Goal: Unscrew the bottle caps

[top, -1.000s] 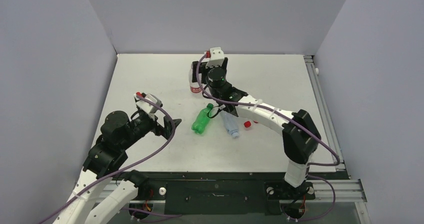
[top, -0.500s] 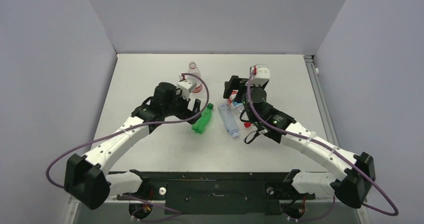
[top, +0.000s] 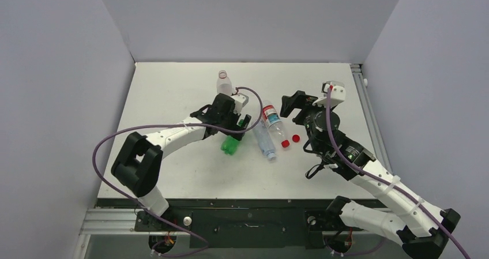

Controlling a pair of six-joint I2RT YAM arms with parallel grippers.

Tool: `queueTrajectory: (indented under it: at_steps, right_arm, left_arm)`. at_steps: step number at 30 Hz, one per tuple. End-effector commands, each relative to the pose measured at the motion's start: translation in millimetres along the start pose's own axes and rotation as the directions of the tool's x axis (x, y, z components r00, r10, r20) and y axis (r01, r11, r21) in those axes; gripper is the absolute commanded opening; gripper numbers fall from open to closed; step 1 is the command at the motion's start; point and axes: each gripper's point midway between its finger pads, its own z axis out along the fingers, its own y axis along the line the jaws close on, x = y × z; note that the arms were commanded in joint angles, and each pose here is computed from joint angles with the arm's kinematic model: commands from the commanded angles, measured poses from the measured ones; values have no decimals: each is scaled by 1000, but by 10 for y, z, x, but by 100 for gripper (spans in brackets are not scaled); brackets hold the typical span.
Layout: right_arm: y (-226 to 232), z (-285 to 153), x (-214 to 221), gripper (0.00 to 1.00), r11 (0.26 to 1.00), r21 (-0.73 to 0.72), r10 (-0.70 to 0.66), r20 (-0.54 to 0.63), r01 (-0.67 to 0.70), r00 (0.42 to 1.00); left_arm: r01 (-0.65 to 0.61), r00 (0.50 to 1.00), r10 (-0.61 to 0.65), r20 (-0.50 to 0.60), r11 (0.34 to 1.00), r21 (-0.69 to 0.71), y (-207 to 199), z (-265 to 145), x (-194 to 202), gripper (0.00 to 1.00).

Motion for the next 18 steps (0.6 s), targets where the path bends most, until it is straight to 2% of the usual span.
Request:
queueTrajectory:
  at_steps: [1, 6, 11, 16, 18]
  right_arm:
    - [-90, -34, -6, 85, 1000, 23, 7, -3, -7, 1000]
    - [-145, -49, -52, 86, 999, 30, 10, 4, -10, 1000]
    - [-177, -44, -71, 81, 999, 36, 34, 3, -34, 999]
    - [-187, -76, -102, 78, 998, 34, 58, 3, -58, 998]
    - [-199, -102, -129, 77, 997, 33, 62, 9, -63, 998]
  left_arm:
    - [-31, 995, 37, 88, 997, -77, 74, 111, -322, 97]
    - [-59, 995, 64, 76, 996, -66, 48, 234, -204, 97]
    - [-73, 997, 73, -3, 997, -6, -67, 395, 34, 97]
    - [-66, 992, 65, -112, 998, -4, -19, 480, 288, 100]
    - [-63, 991, 62, -119, 998, -1, -12, 500, 321, 94]
